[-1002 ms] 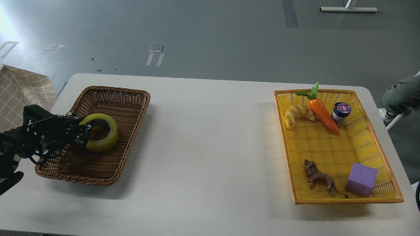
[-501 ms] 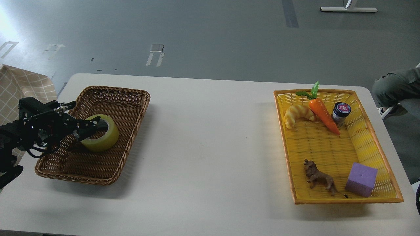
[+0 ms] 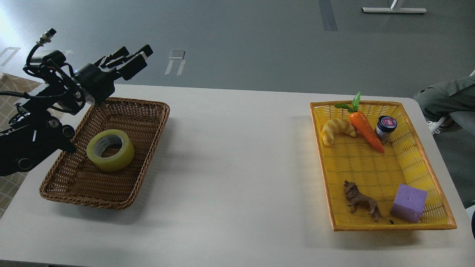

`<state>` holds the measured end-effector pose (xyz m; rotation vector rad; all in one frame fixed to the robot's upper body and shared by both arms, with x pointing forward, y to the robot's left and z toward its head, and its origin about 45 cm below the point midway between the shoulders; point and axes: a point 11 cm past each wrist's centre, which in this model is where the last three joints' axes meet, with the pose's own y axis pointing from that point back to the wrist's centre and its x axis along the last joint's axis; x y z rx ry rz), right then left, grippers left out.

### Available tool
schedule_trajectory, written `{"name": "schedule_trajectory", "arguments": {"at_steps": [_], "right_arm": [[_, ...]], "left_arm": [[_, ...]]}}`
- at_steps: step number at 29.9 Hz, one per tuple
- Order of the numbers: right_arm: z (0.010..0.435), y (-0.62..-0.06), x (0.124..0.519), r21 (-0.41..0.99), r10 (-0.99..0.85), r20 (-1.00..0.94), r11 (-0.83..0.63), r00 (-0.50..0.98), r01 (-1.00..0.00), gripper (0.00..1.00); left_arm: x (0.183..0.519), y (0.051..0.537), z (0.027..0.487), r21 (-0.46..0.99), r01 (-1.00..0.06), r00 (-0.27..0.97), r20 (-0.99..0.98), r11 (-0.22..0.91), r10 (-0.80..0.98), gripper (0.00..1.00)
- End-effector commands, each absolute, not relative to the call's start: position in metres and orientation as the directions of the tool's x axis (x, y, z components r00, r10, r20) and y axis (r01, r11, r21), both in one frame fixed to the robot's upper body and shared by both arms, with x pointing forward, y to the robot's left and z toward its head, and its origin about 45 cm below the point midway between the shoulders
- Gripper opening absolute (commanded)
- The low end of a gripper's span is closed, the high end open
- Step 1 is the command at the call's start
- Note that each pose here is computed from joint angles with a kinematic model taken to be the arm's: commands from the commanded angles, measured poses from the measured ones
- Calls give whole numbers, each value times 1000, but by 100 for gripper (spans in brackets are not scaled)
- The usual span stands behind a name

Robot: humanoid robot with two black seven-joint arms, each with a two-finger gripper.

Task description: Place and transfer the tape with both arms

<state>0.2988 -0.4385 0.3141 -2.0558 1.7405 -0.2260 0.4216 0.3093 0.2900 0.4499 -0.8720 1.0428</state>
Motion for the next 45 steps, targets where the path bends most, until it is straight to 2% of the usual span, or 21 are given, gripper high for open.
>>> {"name": "schedule_trajectory", "arguments": {"at_steps": [1,5,8,13,16,19,24,34,37,45], "right_arm": [[317,-436,305,-380,-970,-129,-144,207,-914,100],[328,-438,310,-380,-972,-102,-160,213,-911,100],[334,-435,314,-393,-970,-98,-168,223,-904,100],[368,-425,331,-475,-963,-76,-194,259,-859,98],[391,-417,343,-520,-957,-60,-214,285,-827,98],[387,-393,359,-468,-938,-69,-271,340,-841,100],[373,-357,372,-415,-904,-108,-337,414,-845,100],[378,-300,387,-473,-807,-236,-392,542,-789,100],[375,-276,390,-448,-758,-290,-432,585,-782,100],[382,-263,388,-478,-736,-285,-446,614,-757,100]], "left_arm": [[420,260,317,-234,-860,274,537,453,798,98],[417,220,341,-341,-836,354,266,431,897,98],[416,202,361,-401,-819,418,72,410,905,98],[403,171,386,-476,-718,616,-94,508,782,98],[403,159,390,-498,-675,693,-177,544,699,98],[405,152,392,-513,-664,724,-259,544,639,98],[401,163,364,-484,-705,691,-310,518,653,98],[398,190,347,-477,-741,647,-315,474,695,98],[395,204,341,-495,-759,613,-325,422,720,98],[394,217,332,-493,-788,583,-402,369,706,98]]}}
